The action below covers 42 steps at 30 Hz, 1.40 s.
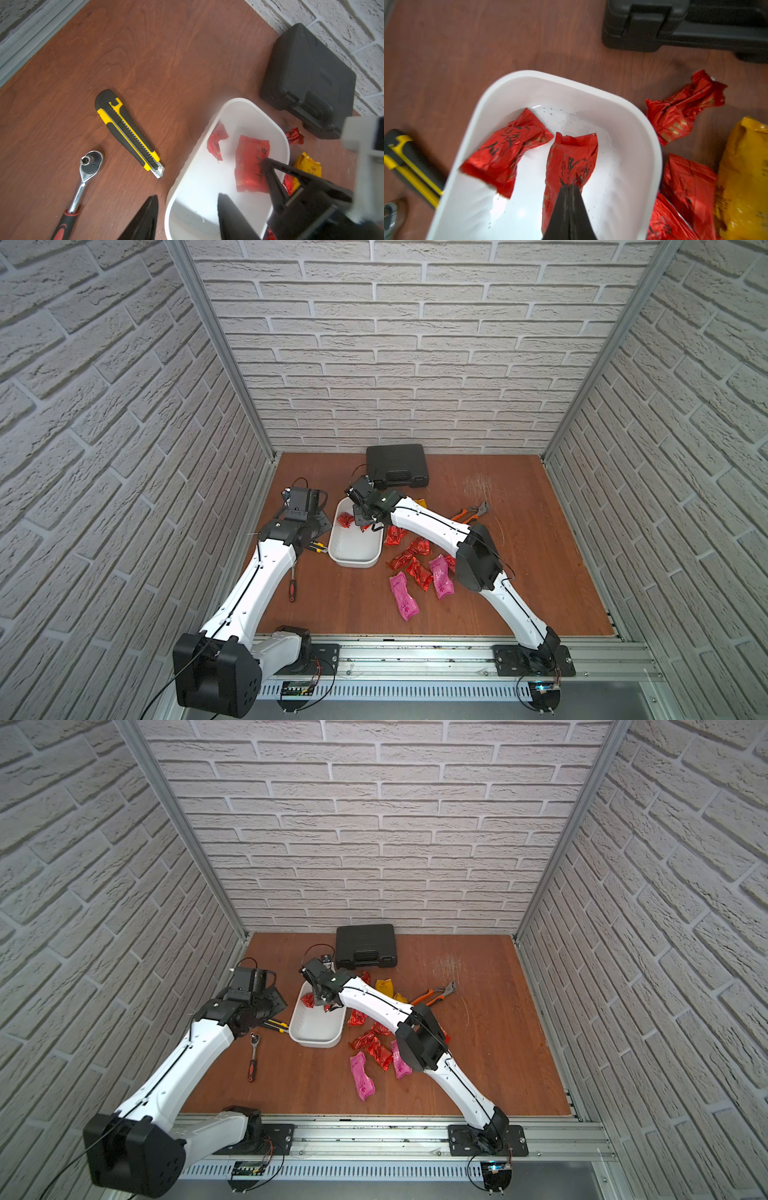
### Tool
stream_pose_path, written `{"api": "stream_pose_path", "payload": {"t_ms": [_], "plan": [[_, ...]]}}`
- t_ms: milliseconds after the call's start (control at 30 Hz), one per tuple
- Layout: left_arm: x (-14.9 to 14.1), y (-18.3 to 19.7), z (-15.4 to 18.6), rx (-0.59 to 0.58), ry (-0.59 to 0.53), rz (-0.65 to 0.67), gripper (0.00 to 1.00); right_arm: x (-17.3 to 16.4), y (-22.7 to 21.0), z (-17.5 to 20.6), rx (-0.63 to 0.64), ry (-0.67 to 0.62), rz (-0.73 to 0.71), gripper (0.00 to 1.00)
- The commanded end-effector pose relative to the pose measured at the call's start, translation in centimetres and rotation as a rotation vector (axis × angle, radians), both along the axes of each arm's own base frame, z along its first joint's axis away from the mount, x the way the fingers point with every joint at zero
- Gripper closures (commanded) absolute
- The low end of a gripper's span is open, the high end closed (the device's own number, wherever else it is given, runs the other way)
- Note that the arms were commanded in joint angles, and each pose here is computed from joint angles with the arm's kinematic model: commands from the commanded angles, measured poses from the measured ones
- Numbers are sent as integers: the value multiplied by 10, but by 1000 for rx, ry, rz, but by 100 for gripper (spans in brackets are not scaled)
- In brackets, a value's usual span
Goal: Take the tea bags out of the storage box
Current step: Pick up the tea bag from the storage box, then place the tea bag at the center of the board.
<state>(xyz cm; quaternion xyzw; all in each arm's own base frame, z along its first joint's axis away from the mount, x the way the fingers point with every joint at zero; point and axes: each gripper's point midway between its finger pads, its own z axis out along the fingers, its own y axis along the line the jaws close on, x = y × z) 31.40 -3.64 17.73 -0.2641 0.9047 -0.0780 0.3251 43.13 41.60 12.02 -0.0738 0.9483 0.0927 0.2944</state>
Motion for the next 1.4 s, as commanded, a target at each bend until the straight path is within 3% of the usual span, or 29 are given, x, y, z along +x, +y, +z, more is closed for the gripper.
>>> {"api": "stream_pose_path", "payload": {"t_ms": [0,200,367,600,800,900,1033,1200,1367], "plan": [[16,-14,13,-21,-59,-20,49,-10,-8,92,148,-88,25,98],[27,-41,3,-39,-46,-76,49,-38,-72,107,132,-99,-54,98],[34,-70,-9,-58,-42,-120,49,-55,-121,80,139,-107,-164,98],[41,-101,-27,-86,-25,-162,48,-64,-122,29,180,-29,-167,98],[43,-103,-44,-77,8,-134,49,-60,-124,-11,185,18,-201,97],[43,-96,-52,-49,23,-94,50,-58,-124,-7,194,13,-208,73],[48,-84,-55,7,13,-66,47,-58,-129,12,155,-12,-191,57],[60,-72,-62,36,10,-77,40,-65,-146,34,116,-60,-177,53],[69,-58,-72,28,19,-66,39,-73,-164,46,78,-95,-188,52]]}}
